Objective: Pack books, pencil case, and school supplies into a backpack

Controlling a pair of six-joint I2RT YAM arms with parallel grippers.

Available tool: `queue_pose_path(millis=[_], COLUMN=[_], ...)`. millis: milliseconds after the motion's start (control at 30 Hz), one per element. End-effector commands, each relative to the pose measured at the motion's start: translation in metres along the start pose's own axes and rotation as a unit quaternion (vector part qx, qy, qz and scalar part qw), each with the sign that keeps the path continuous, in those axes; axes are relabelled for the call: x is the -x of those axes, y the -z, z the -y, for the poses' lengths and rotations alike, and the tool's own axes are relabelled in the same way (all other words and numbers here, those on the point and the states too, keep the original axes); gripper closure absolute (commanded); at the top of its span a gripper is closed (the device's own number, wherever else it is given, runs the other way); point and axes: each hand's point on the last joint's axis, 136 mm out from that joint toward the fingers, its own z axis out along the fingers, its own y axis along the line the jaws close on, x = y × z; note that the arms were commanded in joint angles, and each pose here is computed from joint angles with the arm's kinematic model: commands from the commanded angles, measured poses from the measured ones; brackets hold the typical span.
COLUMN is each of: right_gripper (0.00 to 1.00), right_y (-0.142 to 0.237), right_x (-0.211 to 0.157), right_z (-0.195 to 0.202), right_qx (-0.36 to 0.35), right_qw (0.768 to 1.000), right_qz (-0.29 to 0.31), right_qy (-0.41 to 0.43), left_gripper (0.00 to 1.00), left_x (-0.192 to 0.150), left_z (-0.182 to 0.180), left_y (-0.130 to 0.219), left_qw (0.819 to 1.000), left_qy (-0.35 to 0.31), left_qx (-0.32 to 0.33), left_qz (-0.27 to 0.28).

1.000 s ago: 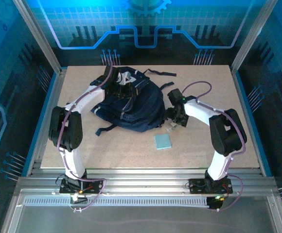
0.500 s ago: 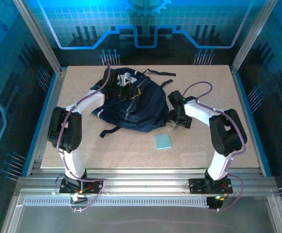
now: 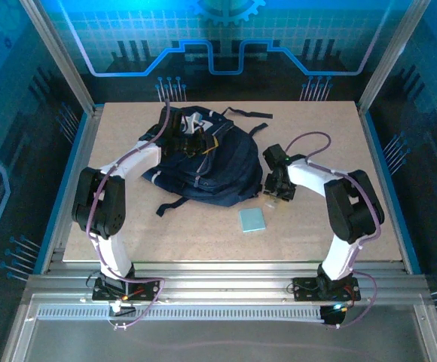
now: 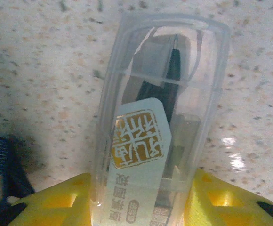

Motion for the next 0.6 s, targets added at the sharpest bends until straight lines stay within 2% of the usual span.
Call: queue_pose_path(millis=[0,133,233,333,433,567], right_gripper=[0.65,0.64,0.62,0.58,0.58,0.59], right_y=[0.023,0.070,0.109,0.139,0.153,0.155], right_x=[0.013,0.030,0.035,0.039,0.047,0.061], right_z=[0.013,-0.001,-0.041,-0.085,-0.126,-0.175], right_qx=[0.009,0.062,0.167,0.268,0.325,0.385], right_qw=[1.000,0.996,0.981,0.956,0.934,0.911], right_qz=[0.020,0.046,0.052,0.058,0.073,0.076], right_qy=[0.001,0.043,0.080,0.106,0.127,0.127], left_gripper=[1.00,1.00,1.00,1.00,1.00,1.00], left_x=[0.008,0.010,0.009,0.007,0.006,0.008], left_z=[0.054,0.056,0.055,0.055,0.057,0.066], left_y=[0.022,0.022,0.021,0.020,0.021,0.025], left_qw=[0.996,0.996,0.996,0.996,0.996,0.995], left_qy=[-0.054,-0.053,-0.048,-0.041,-0.035,-0.033], left_qx=[-0.073,-0.074,-0.075,-0.077,-0.085,-0.098], left_qz=[0.013,0.010,0.007,0.004,0.004,0.007])
